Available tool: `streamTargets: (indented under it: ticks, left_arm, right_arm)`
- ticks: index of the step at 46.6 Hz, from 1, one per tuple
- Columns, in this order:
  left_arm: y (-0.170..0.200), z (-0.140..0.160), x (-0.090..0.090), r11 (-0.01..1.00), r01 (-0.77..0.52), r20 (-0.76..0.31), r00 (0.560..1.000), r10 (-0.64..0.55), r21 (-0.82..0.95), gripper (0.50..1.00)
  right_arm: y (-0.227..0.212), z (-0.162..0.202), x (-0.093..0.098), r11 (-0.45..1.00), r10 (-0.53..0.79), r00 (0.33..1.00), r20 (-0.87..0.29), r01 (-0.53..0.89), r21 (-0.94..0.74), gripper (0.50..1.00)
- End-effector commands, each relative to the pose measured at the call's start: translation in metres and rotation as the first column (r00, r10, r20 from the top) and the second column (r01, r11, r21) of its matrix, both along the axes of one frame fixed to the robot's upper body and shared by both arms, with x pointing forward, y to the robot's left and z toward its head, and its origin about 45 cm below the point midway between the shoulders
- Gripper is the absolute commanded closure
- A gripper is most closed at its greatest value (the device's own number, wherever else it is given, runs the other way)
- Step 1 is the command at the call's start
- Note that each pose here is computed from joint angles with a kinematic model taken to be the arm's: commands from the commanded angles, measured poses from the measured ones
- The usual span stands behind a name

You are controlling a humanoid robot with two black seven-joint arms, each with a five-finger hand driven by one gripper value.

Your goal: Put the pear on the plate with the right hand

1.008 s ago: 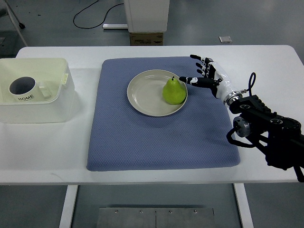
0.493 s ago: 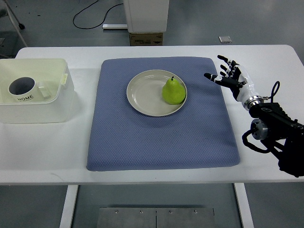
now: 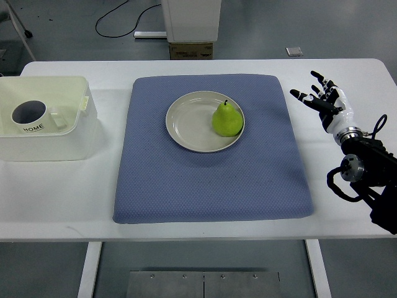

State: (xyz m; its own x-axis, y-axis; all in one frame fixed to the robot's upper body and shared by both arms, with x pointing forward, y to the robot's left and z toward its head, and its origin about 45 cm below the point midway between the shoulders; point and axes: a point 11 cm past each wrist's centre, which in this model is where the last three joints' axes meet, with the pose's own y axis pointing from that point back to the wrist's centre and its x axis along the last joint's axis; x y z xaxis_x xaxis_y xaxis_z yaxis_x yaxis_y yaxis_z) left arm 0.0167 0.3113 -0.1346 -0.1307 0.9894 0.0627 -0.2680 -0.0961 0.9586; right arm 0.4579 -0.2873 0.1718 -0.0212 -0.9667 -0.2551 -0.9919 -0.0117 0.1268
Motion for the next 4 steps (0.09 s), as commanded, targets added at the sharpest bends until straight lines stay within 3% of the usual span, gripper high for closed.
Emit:
streamTargets:
  ticks: [1,4]
  left_arm:
    - [0.0,0.0,0.0001,1.0,0.0,0.0,1.0,0.0,0.0,0.5]
    - [0.0,0.0,0.0001,1.0,0.0,0.0,1.0,0.0,0.0,0.5]
  right_arm:
    - [-0.0013,0.0009,0.0008,0.999,-0.016,1.0,-0.003,0.016,0.03,0.5]
    - [-0.0022,0.0016,0.0012,0.999,-0.022,1.0,-0.002,0.022,0.039,0.5]
